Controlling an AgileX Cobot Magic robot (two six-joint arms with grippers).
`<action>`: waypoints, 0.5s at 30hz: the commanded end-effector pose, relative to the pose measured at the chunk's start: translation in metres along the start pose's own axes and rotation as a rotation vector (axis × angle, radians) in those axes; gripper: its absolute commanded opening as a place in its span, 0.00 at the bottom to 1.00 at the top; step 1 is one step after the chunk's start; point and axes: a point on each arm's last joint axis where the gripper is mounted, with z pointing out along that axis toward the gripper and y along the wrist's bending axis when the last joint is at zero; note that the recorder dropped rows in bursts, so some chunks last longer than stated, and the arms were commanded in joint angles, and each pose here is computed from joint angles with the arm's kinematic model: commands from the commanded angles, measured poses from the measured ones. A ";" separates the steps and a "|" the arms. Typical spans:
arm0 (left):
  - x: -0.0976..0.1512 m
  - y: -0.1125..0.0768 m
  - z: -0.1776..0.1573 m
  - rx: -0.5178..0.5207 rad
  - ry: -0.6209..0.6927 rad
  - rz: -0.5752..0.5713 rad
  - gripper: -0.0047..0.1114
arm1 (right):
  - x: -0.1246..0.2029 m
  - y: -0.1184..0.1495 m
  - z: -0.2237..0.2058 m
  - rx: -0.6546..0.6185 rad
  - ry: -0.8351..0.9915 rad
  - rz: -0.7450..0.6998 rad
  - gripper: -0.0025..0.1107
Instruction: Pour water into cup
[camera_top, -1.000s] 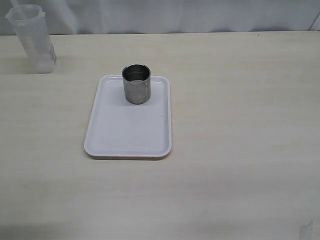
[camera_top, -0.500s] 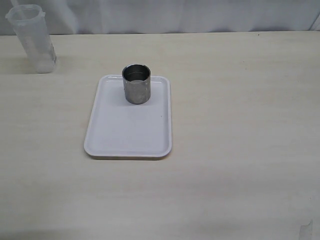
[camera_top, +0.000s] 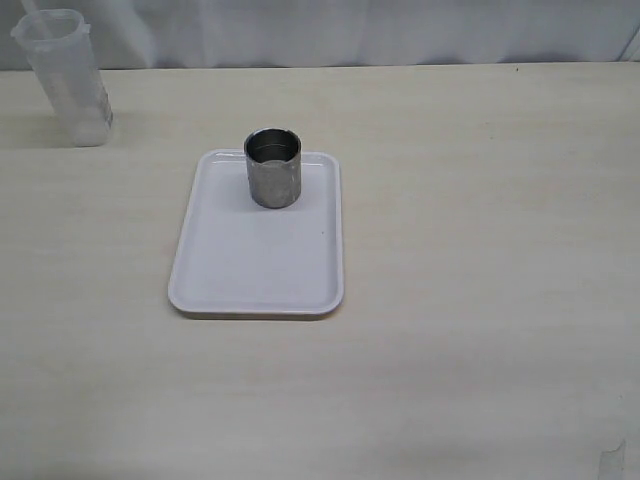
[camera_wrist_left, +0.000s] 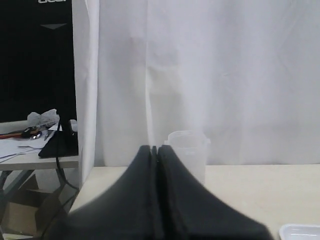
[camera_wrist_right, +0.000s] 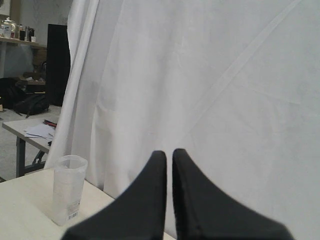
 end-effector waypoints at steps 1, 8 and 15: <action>0.012 -0.001 -0.007 0.001 0.002 0.019 0.04 | 0.000 -0.001 -0.001 0.012 0.000 0.009 0.06; 0.032 -0.003 -0.026 -0.002 -0.040 0.012 0.04 | 0.000 -0.001 -0.001 0.012 0.000 0.009 0.06; 0.047 -0.004 -0.042 0.002 -0.048 -0.040 0.04 | 0.000 -0.001 -0.001 0.012 0.000 0.009 0.06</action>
